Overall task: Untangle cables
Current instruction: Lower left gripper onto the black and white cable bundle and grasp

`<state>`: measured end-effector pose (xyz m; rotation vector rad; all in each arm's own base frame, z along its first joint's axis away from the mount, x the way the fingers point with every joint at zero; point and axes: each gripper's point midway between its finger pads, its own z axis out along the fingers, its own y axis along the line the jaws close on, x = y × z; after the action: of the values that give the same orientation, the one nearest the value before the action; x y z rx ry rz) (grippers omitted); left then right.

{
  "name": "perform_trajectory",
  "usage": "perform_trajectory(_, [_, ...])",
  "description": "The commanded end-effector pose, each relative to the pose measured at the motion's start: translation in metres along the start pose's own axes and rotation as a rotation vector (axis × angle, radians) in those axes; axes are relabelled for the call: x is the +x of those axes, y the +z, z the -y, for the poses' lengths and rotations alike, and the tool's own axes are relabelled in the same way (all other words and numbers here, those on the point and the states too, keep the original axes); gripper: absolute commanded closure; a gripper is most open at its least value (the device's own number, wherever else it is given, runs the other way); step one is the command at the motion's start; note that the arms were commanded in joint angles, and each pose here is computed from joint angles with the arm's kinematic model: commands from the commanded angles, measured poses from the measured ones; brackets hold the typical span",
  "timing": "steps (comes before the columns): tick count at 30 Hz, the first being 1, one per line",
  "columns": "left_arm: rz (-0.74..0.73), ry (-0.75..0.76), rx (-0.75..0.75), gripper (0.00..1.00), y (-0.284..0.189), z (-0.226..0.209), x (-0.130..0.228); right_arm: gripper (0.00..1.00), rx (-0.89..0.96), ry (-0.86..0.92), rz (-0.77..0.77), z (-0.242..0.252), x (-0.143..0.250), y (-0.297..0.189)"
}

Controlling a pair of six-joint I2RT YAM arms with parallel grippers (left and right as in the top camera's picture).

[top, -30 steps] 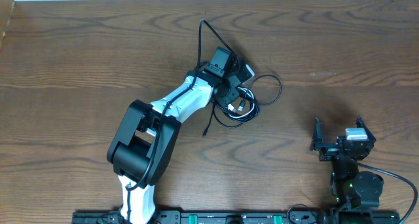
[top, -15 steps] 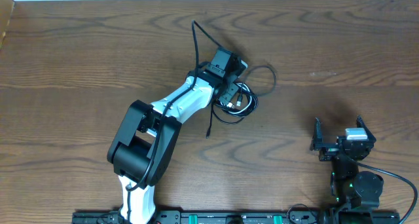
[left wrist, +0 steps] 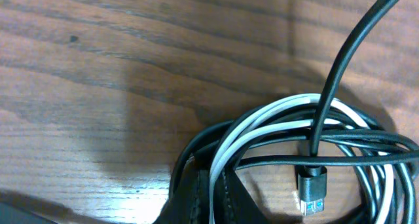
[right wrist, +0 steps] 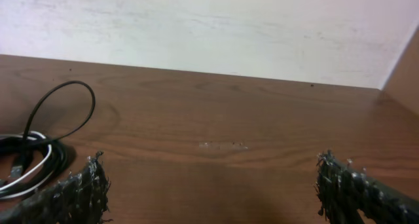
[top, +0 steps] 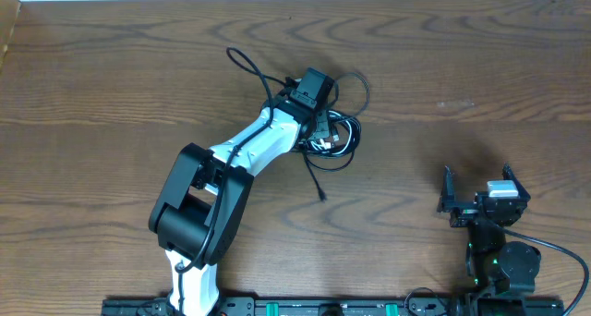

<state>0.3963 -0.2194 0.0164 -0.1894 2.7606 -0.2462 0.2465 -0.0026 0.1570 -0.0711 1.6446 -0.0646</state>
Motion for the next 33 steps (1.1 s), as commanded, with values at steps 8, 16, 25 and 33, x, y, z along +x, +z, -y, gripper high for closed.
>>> perform_trajectory(8, [0.016,-0.082,-0.011,0.26,-0.001,-0.004,-0.004,0.01,0.005,-0.010,0.001,0.001,0.000,0.000])
perform_trajectory(16, [0.015,-0.018,-0.013,0.17,-0.001,-0.004,-0.004,0.01,0.005,-0.010,0.001,0.001,0.000,0.000])
perform_trajectory(25, [0.015,-0.094,-0.011,0.92,-0.001,-0.004,-0.004,0.01,0.005,-0.010,0.001,0.001,0.000,0.000])
perform_trajectory(33, [-0.030,-0.475,0.072,0.92,-0.012,0.013,-0.002,0.01,0.005,-0.010,0.001,0.001,0.000,0.000])
